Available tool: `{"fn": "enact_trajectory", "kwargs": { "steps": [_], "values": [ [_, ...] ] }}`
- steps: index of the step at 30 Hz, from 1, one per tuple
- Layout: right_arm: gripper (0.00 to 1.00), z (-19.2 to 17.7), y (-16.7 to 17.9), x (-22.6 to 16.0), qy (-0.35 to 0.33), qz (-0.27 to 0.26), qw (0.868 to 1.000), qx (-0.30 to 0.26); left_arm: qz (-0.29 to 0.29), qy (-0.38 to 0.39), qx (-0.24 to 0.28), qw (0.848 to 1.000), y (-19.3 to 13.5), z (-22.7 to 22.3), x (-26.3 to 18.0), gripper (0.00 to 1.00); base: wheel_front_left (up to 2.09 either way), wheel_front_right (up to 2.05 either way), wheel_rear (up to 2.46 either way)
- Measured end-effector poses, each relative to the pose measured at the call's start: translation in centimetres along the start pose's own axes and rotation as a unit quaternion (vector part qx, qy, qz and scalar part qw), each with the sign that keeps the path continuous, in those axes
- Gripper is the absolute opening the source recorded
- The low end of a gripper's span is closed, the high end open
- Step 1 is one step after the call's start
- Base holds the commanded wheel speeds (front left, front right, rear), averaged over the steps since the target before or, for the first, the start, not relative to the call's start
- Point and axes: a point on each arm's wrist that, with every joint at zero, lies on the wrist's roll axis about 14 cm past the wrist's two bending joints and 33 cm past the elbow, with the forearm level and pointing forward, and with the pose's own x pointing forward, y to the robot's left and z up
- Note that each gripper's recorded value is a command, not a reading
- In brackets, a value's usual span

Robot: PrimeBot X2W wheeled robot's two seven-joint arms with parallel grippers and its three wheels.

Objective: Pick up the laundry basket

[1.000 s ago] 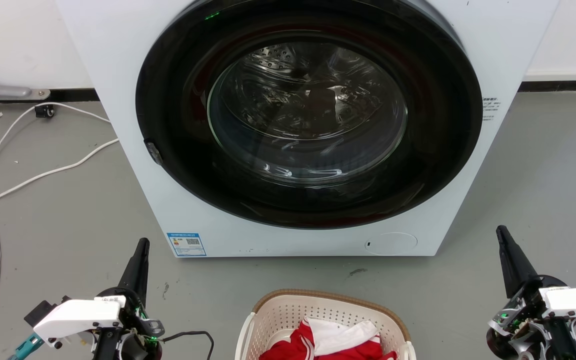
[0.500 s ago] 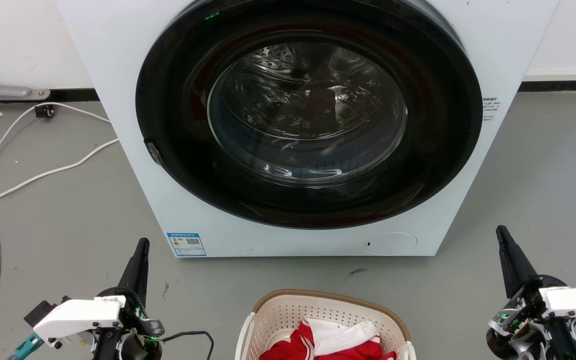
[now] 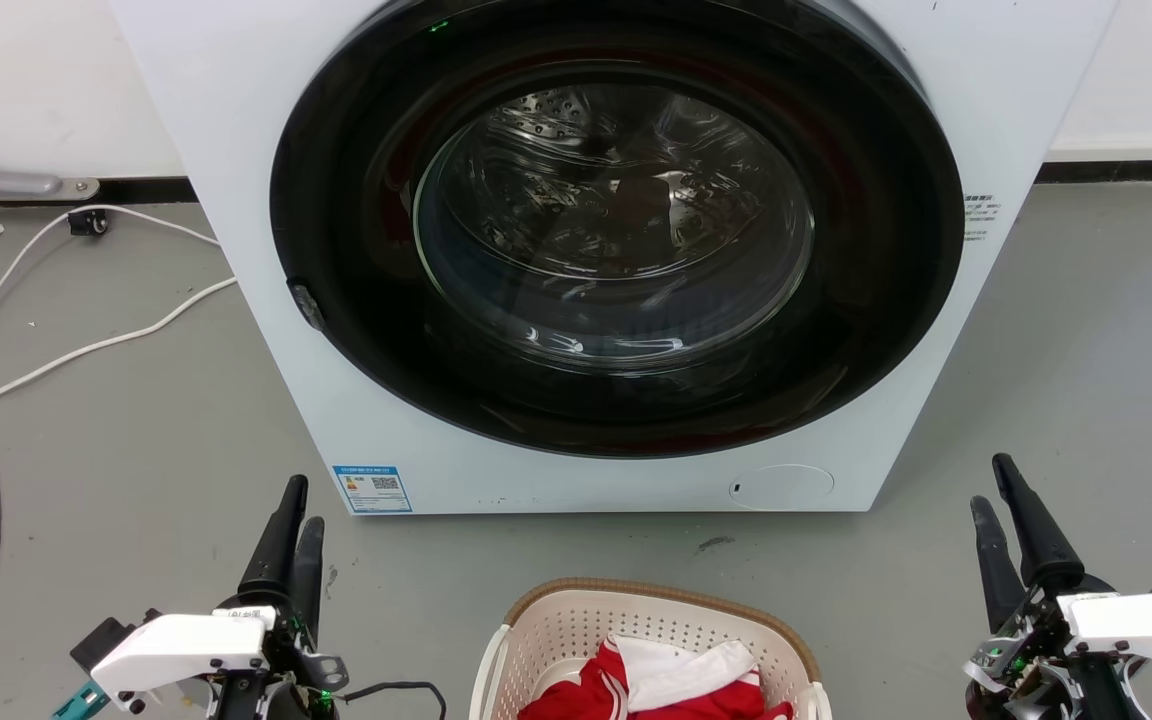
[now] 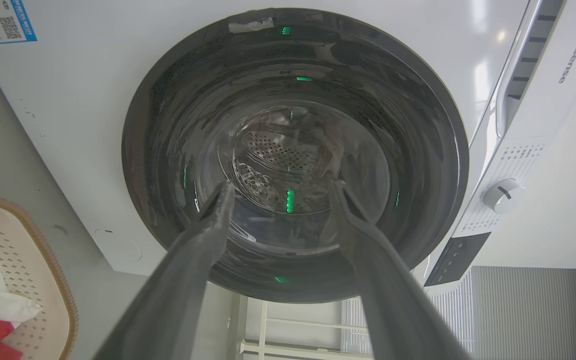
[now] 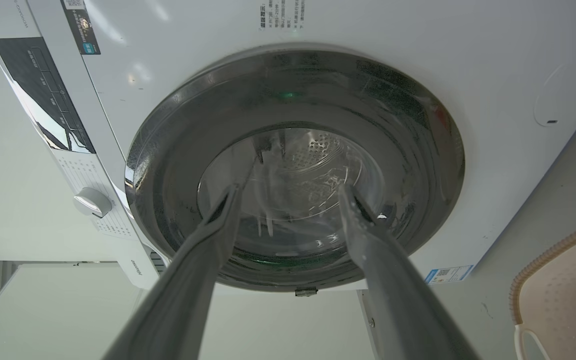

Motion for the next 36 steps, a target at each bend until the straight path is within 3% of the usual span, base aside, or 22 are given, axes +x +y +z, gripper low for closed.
{"fn": "enact_trajectory", "kwargs": {
  "steps": [6,15,36],
  "values": [
    [1.0,0.0,0.6,0.1,-0.006,0.008,0.999,-0.038,-0.015,-0.006,0.031,0.999,-1.0,0.0,0.2,1.0,0.0,0.0,0.0],
    [1.0,0.5,1.3,-0.1,-0.018,0.017,0.989,-0.146,-0.04,-0.014,0.142,0.989,-2.8,-0.1,0.4,1.0,0.0,0.0,0.0],
    [1.0,-0.1,2.1,-0.5,-0.021,0.033,0.929,-0.368,-0.057,-0.018,0.35,0.935,-4.0,-1.4,0.4,1.0,0.0,0.0,0.0]
  ]
}}
